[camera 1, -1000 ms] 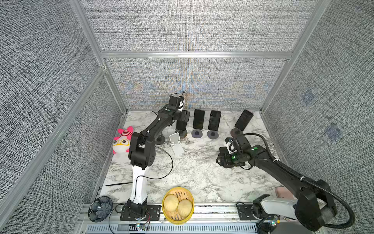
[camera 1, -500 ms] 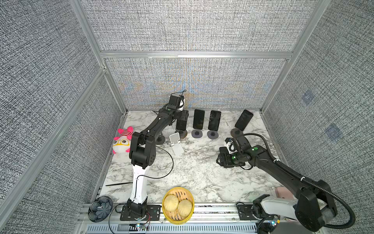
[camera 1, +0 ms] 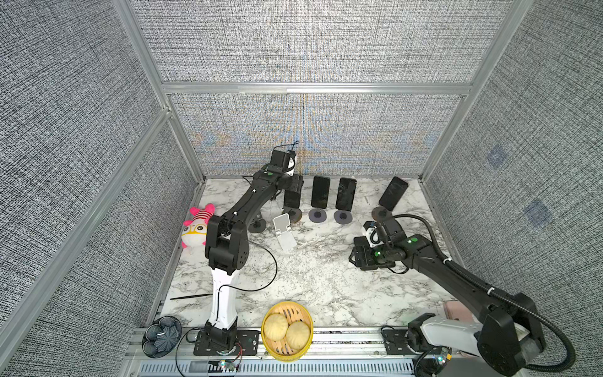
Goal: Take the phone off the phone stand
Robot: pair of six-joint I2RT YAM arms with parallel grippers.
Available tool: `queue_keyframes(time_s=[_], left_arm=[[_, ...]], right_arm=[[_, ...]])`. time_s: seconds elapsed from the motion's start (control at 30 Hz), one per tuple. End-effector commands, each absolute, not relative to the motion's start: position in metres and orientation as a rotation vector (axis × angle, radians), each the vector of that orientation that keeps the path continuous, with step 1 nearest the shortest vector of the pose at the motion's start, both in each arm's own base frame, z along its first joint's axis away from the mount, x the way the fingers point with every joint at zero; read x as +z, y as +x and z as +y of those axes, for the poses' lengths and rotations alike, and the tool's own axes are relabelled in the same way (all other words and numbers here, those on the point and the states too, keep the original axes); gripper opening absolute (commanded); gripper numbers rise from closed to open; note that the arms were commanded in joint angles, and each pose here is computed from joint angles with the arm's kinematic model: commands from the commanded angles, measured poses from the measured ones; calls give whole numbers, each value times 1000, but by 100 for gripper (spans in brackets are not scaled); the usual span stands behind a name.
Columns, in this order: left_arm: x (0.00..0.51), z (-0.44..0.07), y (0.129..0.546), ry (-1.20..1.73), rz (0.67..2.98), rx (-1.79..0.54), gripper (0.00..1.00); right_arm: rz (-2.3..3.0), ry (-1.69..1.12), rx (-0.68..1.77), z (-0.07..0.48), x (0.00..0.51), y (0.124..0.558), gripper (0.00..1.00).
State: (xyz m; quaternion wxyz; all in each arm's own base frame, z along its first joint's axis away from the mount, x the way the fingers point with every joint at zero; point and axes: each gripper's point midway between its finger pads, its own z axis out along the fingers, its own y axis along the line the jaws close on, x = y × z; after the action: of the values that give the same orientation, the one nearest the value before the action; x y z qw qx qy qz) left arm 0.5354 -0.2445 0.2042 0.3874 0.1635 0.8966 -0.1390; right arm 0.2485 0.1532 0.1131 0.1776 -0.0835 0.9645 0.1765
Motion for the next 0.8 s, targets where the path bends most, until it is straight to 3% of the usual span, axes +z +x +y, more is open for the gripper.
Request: queue_keyframes(time_s=[0.0,0.23,0.5,0.63,0.77], left_arm=[[227,-246,528,414,2259,-402,65],[257,-247,499,411,2283,-499,64],[260,-267,425,425,2391,-836,57],[257,-286,395,392,2385,-1056,51],[251,-303,373,374,2390,-1141,49]], right_arm=[[2673,-265,584,162,126,253,99],[2506,-393,752,183,168,259,98],[2325,-465,935,221,206,262,85],[2273,-469,983,241,224,267,75],[2260,-461,995,251,230,273,53]])
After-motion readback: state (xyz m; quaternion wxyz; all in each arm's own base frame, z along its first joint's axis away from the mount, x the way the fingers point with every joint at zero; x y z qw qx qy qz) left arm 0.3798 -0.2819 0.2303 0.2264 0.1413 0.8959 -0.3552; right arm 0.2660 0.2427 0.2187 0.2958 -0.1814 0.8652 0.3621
